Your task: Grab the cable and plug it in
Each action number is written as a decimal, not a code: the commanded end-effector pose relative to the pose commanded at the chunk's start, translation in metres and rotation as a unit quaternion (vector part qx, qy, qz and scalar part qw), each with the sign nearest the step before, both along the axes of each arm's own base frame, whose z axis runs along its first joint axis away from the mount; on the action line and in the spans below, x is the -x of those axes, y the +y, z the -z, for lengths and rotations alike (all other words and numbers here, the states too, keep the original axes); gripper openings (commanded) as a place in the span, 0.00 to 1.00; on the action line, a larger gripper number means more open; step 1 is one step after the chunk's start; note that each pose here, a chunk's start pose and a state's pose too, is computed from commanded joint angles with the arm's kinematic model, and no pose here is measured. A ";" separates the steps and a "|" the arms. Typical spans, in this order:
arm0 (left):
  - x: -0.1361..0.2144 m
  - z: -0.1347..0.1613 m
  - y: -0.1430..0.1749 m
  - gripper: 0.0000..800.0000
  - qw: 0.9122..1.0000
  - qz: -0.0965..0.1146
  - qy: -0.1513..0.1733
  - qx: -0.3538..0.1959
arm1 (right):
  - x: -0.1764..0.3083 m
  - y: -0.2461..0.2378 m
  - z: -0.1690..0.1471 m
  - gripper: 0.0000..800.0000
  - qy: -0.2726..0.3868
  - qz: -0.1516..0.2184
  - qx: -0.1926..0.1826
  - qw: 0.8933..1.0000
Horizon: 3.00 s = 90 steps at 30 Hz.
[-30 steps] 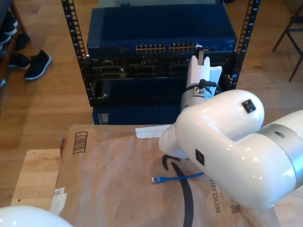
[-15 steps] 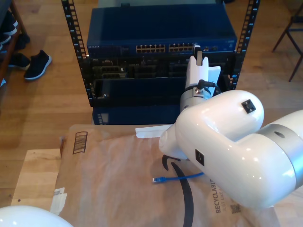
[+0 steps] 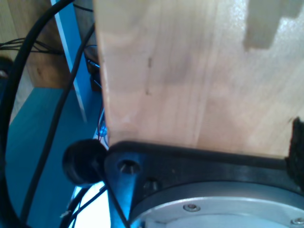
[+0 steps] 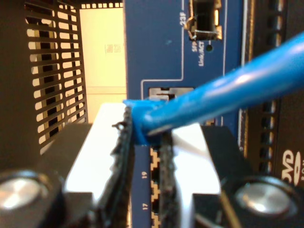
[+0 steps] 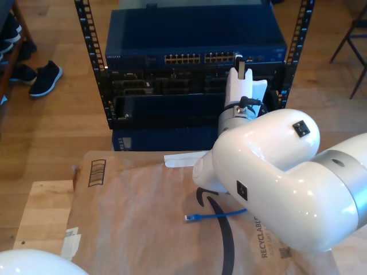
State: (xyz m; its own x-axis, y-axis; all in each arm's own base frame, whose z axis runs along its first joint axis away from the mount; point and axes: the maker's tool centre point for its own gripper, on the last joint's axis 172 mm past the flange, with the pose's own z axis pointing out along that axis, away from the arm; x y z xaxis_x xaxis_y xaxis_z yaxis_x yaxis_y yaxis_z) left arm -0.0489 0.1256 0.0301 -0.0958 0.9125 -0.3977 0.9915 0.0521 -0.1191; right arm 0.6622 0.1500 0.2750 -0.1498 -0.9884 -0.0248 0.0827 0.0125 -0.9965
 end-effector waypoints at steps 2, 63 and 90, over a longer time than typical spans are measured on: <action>0.000 0.000 0.000 1.00 1.000 0.000 0.000 0.000 | 0.000 -0.001 0.001 0.00 0.001 0.001 0.000 1.000; 0.000 0.000 0.000 1.00 1.000 0.000 0.000 0.000 | 0.133 -0.021 0.017 0.45 0.155 -0.084 0.044 0.983; 0.000 0.000 0.000 1.00 1.000 0.000 0.000 0.000 | 0.172 -0.239 0.041 1.00 0.528 -0.103 0.241 0.808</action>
State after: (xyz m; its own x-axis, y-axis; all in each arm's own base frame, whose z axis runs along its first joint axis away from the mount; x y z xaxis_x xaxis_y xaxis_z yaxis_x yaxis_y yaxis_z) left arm -0.0489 0.1256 0.0301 -0.0958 0.9125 -0.3977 0.9915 0.0521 -0.1191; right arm 0.4899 -0.0894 0.2338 0.3329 -0.8521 0.4038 -0.7708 -0.4926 -0.4040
